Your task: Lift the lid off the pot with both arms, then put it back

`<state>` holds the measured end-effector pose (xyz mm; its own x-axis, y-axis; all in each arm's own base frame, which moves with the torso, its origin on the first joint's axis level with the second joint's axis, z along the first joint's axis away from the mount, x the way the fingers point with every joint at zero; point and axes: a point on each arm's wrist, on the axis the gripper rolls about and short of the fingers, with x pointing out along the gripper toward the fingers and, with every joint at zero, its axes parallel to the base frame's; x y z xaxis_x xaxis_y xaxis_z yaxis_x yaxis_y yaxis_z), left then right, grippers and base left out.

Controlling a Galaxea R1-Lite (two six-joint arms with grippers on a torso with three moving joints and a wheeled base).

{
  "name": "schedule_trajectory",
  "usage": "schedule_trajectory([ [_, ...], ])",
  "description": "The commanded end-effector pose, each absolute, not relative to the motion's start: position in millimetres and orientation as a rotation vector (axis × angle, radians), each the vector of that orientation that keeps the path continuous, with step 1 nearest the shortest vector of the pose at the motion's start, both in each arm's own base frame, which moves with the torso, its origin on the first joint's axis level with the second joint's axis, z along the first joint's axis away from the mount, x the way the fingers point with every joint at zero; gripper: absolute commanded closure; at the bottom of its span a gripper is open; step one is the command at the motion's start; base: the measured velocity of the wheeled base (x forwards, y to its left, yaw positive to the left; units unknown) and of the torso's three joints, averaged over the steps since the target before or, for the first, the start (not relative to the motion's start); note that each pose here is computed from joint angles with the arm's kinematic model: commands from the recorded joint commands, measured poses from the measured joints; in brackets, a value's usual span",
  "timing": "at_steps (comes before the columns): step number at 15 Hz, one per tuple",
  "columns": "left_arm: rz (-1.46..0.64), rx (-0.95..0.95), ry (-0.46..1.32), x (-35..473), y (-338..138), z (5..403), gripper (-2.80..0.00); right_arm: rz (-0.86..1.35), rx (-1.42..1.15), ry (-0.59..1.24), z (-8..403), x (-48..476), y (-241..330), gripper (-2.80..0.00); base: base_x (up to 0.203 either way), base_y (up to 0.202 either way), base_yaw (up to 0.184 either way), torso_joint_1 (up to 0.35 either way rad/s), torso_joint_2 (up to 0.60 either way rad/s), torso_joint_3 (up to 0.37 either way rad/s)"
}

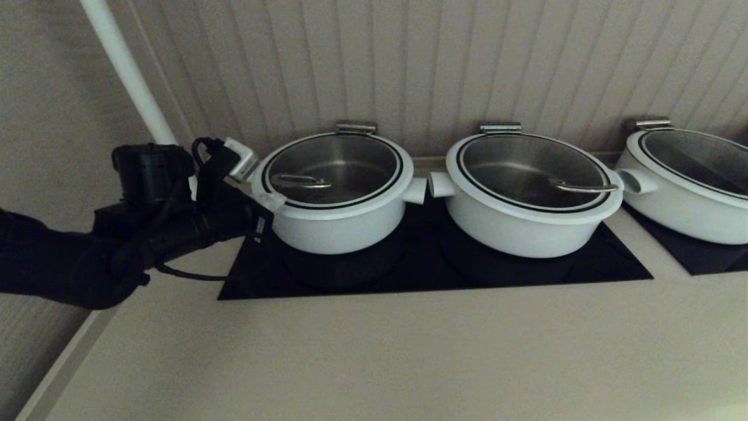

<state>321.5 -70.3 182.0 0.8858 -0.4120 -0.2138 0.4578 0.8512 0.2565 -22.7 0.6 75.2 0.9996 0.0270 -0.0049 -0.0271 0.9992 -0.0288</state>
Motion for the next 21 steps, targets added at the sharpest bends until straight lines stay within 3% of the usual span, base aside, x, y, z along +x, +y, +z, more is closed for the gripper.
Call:
schedule_trajectory([
  [1,-0.459,0.310,0.136,309,-68,188,0.00,0.028,-0.030,0.004,75,-23,1,0.00,0.000,0.000,0.000,0.000,0.00,0.000],
  [11,-0.453,0.330,0.142,267,-59,191,0.00,0.028,-0.030,0.004,75,-23,1,0.00,0.000,0.000,0.000,0.000,0.00,0.000],
  [21,-0.256,0.347,0.061,210,-43,214,0.00,0.029,-0.029,0.004,75,-23,1,0.00,0.000,0.000,0.000,0.000,0.00,0.000],
])
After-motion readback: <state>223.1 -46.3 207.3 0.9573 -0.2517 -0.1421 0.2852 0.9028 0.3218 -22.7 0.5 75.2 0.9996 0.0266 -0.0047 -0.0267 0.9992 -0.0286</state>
